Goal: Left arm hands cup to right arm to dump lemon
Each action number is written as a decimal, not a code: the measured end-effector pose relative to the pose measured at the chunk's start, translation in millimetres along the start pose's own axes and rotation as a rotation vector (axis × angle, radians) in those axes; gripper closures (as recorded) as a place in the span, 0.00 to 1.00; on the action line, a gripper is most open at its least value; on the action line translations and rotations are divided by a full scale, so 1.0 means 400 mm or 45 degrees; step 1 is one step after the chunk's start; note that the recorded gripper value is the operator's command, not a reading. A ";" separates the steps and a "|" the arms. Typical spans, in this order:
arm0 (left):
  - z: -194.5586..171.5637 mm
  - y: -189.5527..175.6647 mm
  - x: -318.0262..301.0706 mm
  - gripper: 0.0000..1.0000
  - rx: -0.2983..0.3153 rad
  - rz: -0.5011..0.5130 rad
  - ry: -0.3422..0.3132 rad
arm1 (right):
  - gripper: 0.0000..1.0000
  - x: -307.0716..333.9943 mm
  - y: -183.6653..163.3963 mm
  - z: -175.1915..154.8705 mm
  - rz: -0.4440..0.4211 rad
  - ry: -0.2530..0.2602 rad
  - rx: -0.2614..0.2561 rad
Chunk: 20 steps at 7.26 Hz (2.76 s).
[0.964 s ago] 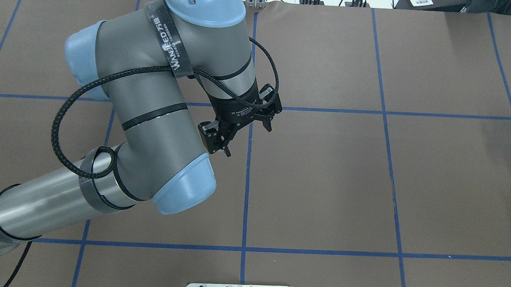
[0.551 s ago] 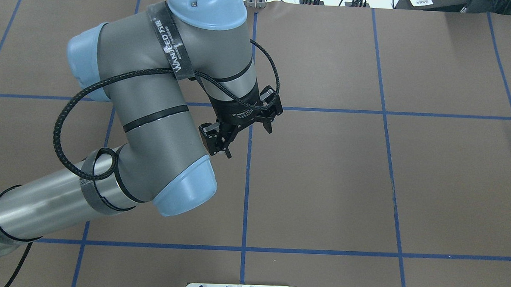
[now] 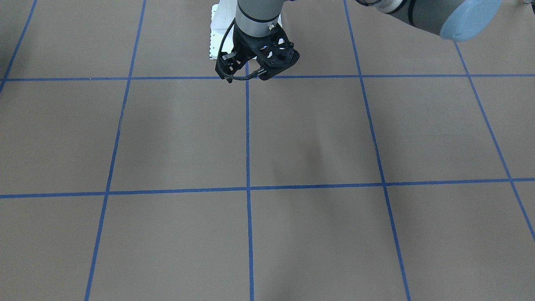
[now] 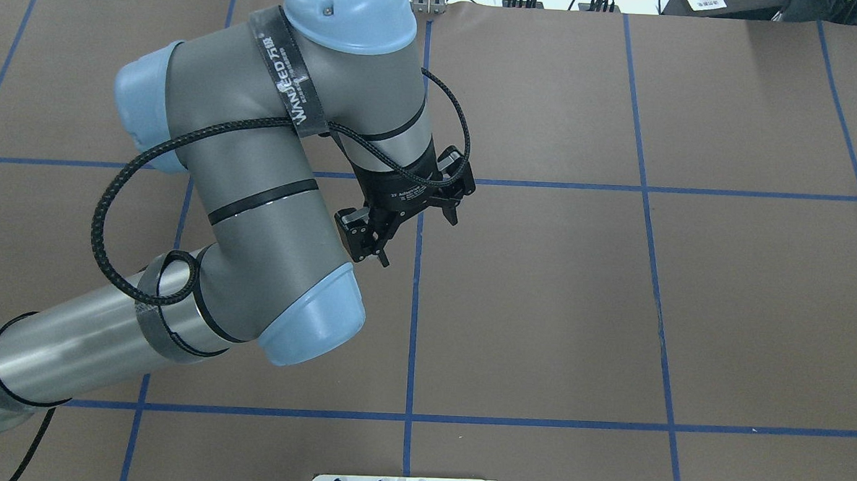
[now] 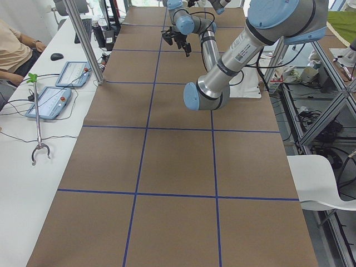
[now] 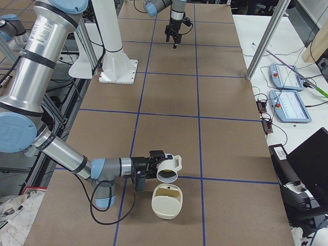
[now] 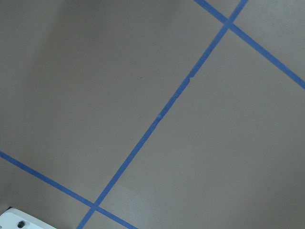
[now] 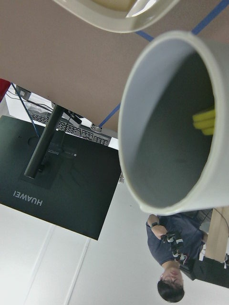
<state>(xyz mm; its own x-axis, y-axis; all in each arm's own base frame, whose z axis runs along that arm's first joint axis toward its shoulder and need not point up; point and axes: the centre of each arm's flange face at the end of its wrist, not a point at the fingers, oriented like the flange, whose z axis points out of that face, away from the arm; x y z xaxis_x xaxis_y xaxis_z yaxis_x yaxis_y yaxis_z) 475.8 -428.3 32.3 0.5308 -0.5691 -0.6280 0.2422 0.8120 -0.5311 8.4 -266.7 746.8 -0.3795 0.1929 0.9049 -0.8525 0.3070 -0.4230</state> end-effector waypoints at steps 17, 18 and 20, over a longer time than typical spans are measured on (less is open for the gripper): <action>-0.009 -0.006 -0.008 0.00 0.108 0.016 0.012 | 0.91 -0.002 -0.110 -0.029 1.304 -0.262 0.029; -0.015 -0.009 -0.012 0.00 0.113 0.009 0.005 | 0.91 -0.008 -0.108 -0.023 1.313 -0.266 0.022; -0.020 -0.007 -0.014 0.00 0.115 0.007 0.001 | 0.90 -0.051 -0.077 0.040 1.240 -0.258 -0.002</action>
<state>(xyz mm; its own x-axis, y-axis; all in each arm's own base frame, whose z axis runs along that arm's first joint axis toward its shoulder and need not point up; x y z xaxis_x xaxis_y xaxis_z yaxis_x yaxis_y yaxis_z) 465.8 -428.4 32.9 0.5314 -0.5647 -0.6314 0.3117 0.8234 -0.4741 36.6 -294.7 742.2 -0.9679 0.1988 0.1536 -0.1358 0.1004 -0.9856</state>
